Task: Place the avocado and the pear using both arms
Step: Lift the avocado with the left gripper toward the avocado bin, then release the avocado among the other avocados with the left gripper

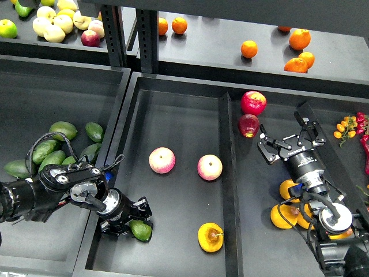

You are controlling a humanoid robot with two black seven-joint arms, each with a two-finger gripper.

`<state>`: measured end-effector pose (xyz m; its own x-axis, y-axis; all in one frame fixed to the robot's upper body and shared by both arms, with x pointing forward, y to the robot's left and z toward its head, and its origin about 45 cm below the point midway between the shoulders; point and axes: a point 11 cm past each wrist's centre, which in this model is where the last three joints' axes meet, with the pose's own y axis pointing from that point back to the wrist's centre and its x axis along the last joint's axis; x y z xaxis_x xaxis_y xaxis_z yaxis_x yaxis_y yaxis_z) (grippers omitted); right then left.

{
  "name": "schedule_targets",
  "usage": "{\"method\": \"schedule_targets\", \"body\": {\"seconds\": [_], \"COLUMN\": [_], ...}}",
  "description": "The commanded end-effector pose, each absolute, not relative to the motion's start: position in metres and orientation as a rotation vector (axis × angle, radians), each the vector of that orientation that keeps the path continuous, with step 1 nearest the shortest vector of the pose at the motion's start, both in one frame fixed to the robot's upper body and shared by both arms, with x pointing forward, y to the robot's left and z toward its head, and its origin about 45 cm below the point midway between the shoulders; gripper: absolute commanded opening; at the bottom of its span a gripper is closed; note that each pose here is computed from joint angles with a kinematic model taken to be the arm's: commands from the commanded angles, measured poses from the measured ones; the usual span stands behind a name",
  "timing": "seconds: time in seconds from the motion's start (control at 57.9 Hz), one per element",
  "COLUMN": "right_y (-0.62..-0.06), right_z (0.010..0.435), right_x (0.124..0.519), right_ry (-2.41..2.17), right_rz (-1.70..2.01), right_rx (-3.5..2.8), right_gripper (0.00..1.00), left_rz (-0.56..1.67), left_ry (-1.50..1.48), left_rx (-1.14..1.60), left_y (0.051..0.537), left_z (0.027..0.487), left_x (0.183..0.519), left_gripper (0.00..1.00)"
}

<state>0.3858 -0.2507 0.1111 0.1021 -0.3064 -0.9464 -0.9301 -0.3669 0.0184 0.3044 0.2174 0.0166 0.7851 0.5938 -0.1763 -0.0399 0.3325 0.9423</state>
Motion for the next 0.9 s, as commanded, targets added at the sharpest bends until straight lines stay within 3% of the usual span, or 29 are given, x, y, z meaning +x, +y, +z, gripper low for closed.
{"method": "schedule_targets", "body": {"seconds": [0.0, 0.294, 0.535, 0.881], "right_y": [-0.251, -0.25, -0.25, -0.249], "right_z": [0.111, 0.112, 0.112, 0.115], "right_x": [0.386, 0.386, 0.386, 0.388], "right_ry": [1.212, 1.211, 1.211, 1.203], "right_rz": [1.274, 1.273, 1.274, 1.267], "right_rx": [-1.758, -1.759, -1.761, -1.766], "right_gripper": [0.99, 0.99, 0.99, 0.99], "left_rz": [0.51, 0.744, 0.88, 0.91], "left_ry": [0.512, 0.507, 0.556, 0.651], "left_rx": [1.141, 1.102, 1.205, 1.238], "left_y": [0.231, 0.323, 0.413, 0.433], "left_z": [0.044, 0.105, 0.112, 0.083], "left_x": [0.336, 0.379, 0.355, 0.326], "left_gripper": [0.39, 0.39, 0.41, 0.51]}}
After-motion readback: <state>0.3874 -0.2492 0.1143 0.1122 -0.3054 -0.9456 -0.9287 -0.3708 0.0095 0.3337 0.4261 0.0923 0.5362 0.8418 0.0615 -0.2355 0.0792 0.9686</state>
